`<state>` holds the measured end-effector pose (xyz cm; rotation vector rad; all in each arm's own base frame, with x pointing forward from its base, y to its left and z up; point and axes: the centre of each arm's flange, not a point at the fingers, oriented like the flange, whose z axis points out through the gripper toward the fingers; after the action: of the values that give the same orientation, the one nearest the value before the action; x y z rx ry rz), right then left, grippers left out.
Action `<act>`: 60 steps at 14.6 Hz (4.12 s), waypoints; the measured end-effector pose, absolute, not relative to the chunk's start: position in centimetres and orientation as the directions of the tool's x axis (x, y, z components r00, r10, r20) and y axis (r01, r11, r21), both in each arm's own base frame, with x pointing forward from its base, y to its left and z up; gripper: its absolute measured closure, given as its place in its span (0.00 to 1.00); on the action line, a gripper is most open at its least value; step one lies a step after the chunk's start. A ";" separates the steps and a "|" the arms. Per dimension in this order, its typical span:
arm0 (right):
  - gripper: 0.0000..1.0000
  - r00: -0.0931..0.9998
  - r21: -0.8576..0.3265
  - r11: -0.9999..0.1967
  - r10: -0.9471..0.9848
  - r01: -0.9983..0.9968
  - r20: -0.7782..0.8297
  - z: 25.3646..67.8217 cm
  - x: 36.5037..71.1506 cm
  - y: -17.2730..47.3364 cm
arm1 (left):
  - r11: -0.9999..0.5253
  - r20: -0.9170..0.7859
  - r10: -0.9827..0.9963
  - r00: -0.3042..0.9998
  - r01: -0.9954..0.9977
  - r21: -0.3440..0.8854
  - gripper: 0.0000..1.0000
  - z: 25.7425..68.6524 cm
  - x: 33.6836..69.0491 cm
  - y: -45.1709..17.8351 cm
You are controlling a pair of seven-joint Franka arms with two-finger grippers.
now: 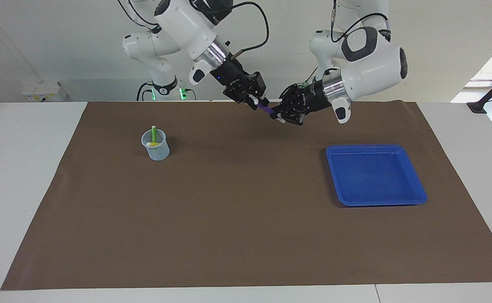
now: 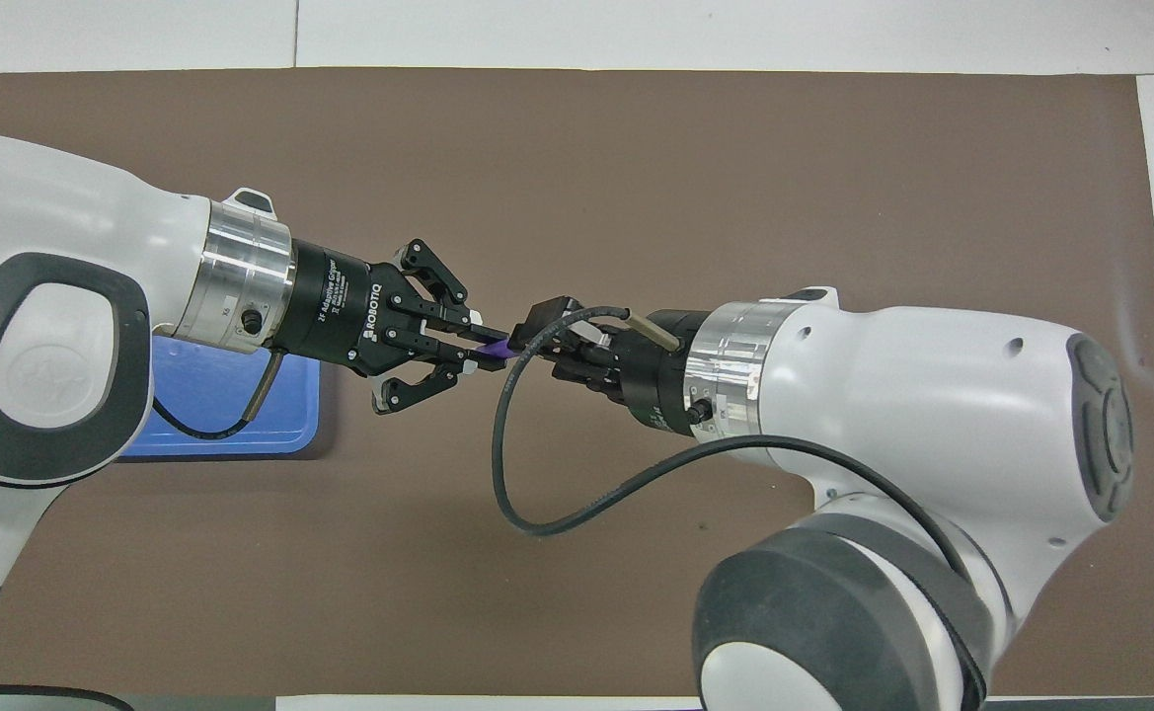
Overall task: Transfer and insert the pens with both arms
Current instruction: 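Close the right gripper on the purple pen and open the left gripper, then insert the purple pen into the cup with the right gripper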
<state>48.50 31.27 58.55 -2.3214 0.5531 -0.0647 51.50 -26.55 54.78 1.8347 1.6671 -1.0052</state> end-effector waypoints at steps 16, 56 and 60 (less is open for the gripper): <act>0.81 0.901 -0.678 -0.630 -0.420 -0.378 -0.113 58.6 49.1 30.7 | -0.152 -0.774 0.634 0.009 0.982 -0.112 0.46 56.1 50.9 -26.8; 0.30 0.919 -0.007 -0.919 0.393 0.393 -0.030 46.6 45.9 2.9 | -0.998 -0.120 -0.064 0.991 -0.063 0.013 0.00 66.8 49.3 -7.1; 0.00 0.917 0.019 -0.918 0.396 0.396 0.040 51.7 47.5 3.1 | -0.998 -0.122 -0.068 0.990 -0.067 0.015 0.00 66.1 50.0 -7.5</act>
<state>47.50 3.07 51.72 -3.0862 -0.6379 -0.0675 50.03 -7.52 66.13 3.1235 -0.1056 -0.1924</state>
